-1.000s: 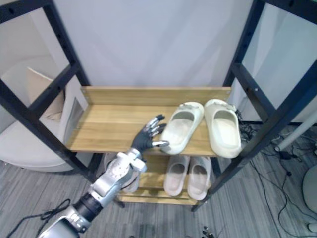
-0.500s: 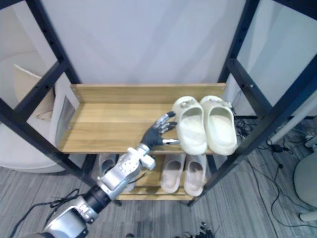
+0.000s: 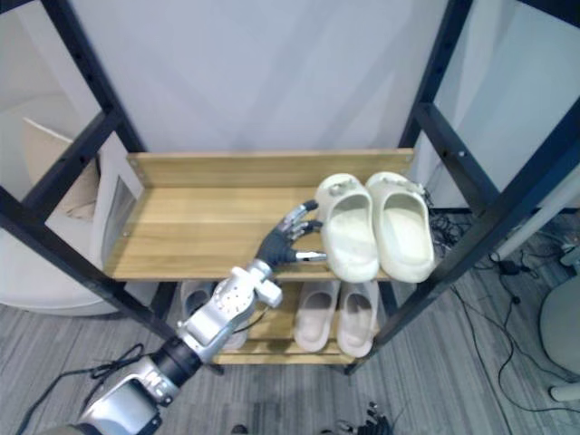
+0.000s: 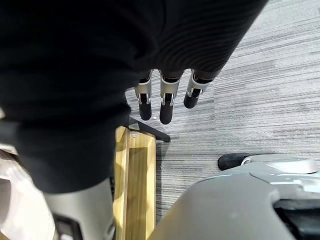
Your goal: Organize the slippers on the shoe rack
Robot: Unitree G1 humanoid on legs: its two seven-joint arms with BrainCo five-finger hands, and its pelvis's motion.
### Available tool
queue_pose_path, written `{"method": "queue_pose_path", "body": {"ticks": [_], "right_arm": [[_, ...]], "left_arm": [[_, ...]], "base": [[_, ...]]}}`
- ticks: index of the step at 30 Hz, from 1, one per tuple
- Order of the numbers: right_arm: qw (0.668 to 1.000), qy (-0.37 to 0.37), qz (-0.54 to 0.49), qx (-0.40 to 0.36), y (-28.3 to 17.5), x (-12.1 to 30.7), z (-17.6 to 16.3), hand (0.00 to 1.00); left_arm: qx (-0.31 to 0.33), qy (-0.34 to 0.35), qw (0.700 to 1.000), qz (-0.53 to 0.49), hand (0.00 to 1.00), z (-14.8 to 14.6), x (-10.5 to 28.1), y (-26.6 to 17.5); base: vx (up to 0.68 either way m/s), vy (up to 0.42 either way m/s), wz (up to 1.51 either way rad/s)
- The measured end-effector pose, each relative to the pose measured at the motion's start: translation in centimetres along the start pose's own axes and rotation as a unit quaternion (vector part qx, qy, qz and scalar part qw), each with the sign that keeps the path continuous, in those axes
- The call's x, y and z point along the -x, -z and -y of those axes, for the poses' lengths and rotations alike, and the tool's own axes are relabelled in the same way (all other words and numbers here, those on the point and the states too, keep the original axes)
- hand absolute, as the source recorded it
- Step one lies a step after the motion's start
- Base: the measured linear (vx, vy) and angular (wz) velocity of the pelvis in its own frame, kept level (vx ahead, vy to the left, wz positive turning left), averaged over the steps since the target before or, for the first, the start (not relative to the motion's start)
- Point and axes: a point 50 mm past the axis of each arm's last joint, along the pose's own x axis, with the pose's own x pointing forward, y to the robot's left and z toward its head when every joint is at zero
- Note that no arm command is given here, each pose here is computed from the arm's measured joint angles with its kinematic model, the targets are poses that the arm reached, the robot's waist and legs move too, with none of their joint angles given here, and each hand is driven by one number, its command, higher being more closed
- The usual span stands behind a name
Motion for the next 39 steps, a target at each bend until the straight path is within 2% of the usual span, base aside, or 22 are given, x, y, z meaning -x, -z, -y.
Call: {"method": "queue_pose_path", "body": {"ticks": [4,8,14,21,26,29,32,34,39], "right_arm": [[1.0,0.002,-0.001,-0.002,0.0,0.0,0.1,0.0],[1.0,0.001,-0.002,-0.002,0.1,0.0,0.1,0.0],[1.0,0.002,-0.02,0.002,1.0,0.1,0.3,0.0],[0.999,0.003,-0.034,0.006,1.6,0.1,0.6,0.0],[0.999,-0.004,-0.035,0.022,1.6,0.1,0.6,0.0],[0.999,-0.008,-0.031,0.029,1.5,0.0,0.6,0.0],[0.999,-0.009,-0.029,0.029,1.3,-0.1,0.5,0.0],[0.999,-0.01,-0.035,0.029,1.5,-0.1,0.4,0.0],[0.999,-0.013,-0.032,0.025,1.1,-0.3,-0.1,0.0]], "left_arm": [[0.009,-0.004,1.0,0.025,0.0,-0.4,1.6,-1.1],[0.028,0.021,0.996,0.079,0.0,0.5,3.3,-3.5],[0.106,0.086,0.986,0.092,0.0,3.1,5.5,-3.9],[0.188,0.185,0.964,0.026,0.0,6.6,8.6,-1.6],[0.192,0.197,0.959,-0.069,0.0,7.3,10.4,2.6],[0.154,0.18,0.959,-0.158,0.0,7.0,11.5,6.7],[0.082,0.161,0.952,-0.246,0.0,5.7,13.1,10.7],[0.041,0.131,0.944,-0.299,0.0,4.3,14.2,13.0],[-0.012,0.033,0.919,-0.393,0.0,0.6,16.8,16.4]], "base": [[0.0,-0.012,0.07],[-0.02,-0.019,0.16],[-0.04,-0.01,0.05],[-0.03,-0.002,0.0],[-0.03,-0.007,0.02],[-0.02,-0.005,0.03],[0.0,0.0,0.0],[0.0,0.0,0.0],[0.0,-0.001,-0.01]]}}
